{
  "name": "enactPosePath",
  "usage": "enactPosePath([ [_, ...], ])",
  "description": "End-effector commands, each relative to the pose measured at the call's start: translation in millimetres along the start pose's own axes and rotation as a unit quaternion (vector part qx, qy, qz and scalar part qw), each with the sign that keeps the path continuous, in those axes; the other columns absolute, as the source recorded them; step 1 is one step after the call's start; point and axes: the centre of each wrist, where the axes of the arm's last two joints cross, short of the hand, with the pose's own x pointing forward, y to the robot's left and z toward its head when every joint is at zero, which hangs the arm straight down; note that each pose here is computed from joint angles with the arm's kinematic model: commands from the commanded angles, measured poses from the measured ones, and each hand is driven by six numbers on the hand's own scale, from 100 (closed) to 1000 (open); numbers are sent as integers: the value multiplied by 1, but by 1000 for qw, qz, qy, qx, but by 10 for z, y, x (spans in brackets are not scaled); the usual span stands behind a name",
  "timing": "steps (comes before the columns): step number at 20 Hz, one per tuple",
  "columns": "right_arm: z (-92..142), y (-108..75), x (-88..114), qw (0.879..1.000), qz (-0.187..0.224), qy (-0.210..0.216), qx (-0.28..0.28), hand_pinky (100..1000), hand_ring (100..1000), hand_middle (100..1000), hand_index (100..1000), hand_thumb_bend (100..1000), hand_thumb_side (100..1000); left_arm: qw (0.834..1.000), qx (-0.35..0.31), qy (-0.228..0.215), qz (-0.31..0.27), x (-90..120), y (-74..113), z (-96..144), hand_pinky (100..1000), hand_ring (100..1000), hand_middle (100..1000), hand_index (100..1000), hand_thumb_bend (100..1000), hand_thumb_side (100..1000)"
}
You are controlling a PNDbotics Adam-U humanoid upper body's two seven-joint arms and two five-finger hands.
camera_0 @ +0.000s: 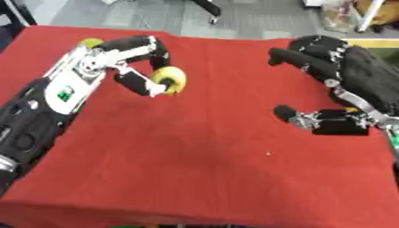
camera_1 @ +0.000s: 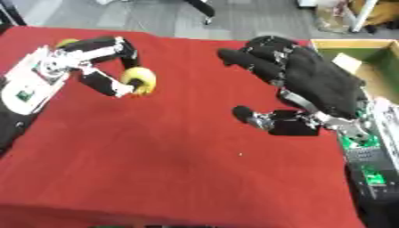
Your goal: Pick up the objects with one hand, pass them to the other hand, and then place them into the box on the other side of the table.
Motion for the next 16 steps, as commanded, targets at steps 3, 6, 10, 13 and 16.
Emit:
enactPosePath([
  [3, -69, -124, 6, 999, 30, -27, 11, 829, 764, 742, 1000, 419, 116, 996, -69, -51, 12, 376, -27, -274, 690, 511, 461, 528, 100, 178],
  [6, -91, -120, 5, 999, 34, -33, 16, 830, 765, 742, 1000, 423, 135, 993, -93, -72, 31, 536, -16, -365, 691, 513, 462, 529, 100, 183],
  [10, -105, -94, 1, 998, 33, -38, 24, 829, 763, 739, 999, 416, 148, 987, -117, -95, 59, 705, 54, -417, 692, 513, 461, 527, 100, 186],
  [13, -112, -73, -4, 998, 33, -42, 29, 827, 760, 737, 998, 403, 162, 983, -124, -111, 81, 828, 120, -422, 695, 513, 461, 526, 100, 192],
  [16, -113, -56, -7, 998, 33, -43, 33, 826, 760, 737, 998, 394, 166, 979, -125, -127, 100, 956, 188, -386, 697, 514, 461, 525, 100, 196],
])
